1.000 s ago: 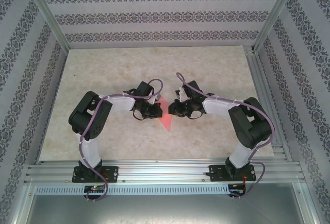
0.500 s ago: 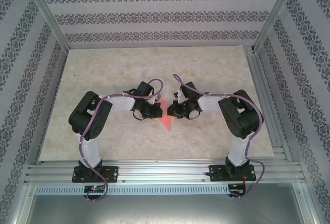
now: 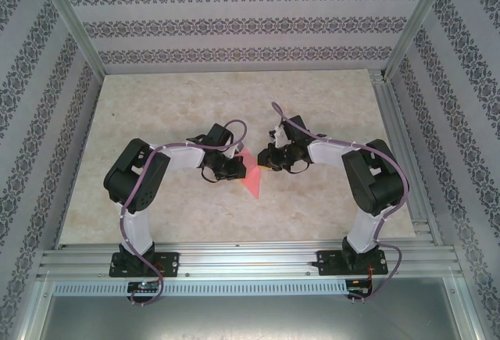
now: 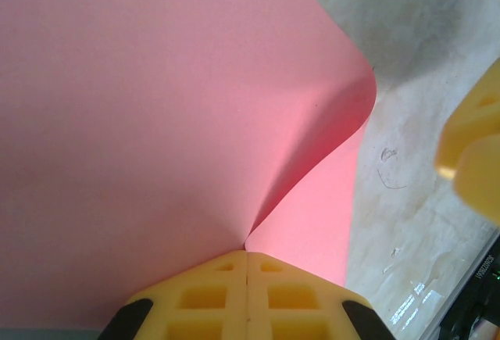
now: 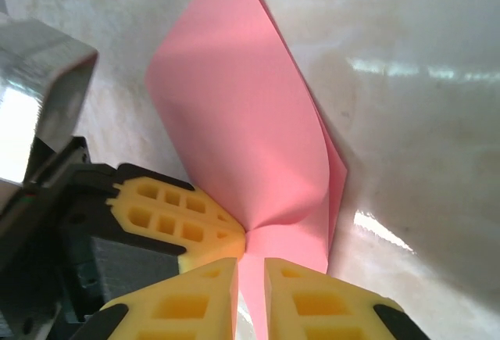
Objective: Fold a paper plane with a square sheet of paper (pick it up from the middle)
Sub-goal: Third fold the triangle at the center of the table.
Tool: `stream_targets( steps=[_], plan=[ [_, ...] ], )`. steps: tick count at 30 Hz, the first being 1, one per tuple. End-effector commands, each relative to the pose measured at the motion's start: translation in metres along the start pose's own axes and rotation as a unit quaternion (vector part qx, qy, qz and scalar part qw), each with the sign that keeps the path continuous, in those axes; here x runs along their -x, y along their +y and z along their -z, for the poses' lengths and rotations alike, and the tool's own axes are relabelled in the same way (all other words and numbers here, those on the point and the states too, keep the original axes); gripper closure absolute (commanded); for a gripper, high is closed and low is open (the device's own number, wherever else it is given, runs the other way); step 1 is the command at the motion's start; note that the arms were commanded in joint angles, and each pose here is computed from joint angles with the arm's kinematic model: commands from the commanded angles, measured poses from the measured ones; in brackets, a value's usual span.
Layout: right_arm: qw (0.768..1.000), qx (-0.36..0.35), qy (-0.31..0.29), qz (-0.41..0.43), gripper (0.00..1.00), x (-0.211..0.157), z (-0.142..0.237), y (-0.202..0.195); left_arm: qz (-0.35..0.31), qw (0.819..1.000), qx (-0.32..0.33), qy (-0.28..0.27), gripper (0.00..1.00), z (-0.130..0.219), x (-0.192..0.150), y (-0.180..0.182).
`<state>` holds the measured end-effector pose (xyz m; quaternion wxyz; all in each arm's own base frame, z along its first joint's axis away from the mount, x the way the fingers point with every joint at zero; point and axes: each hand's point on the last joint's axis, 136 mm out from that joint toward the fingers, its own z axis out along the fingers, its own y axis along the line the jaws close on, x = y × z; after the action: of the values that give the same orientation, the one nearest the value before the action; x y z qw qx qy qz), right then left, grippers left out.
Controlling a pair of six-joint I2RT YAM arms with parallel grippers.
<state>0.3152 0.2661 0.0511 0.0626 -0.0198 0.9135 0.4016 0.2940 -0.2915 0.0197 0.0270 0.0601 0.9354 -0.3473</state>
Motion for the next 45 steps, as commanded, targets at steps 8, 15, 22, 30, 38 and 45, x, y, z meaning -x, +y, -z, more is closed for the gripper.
stream_targets(
  steps=[8,15,22,30,38,45],
  plan=[
    [1.000,0.011,0.019,0.005,0.85,0.007,-0.015,0.001,0.011,1.000,0.027,0.003,1.00,0.006,-0.006,0.015],
    [0.999,-0.035,0.033,-0.009,0.85,0.006,-0.030,-0.027,0.013,0.999,0.031,0.006,1.00,0.006,-0.009,0.018],
    [0.999,-0.037,0.021,0.006,0.83,0.016,-0.020,-0.018,0.013,0.999,0.033,0.006,1.00,0.007,-0.011,0.019],
    [0.999,-0.025,0.005,0.025,0.84,0.021,-0.003,0.007,0.011,0.999,0.032,0.003,1.00,0.008,-0.010,0.018],
    [0.998,-0.051,0.021,0.003,0.85,0.017,-0.029,-0.020,0.013,0.999,0.033,0.004,1.00,0.008,-0.010,0.018],
    [0.997,-0.073,0.028,-0.009,0.85,0.019,-0.041,-0.040,0.013,0.999,0.035,0.005,1.00,0.009,-0.012,0.019]
  ],
)
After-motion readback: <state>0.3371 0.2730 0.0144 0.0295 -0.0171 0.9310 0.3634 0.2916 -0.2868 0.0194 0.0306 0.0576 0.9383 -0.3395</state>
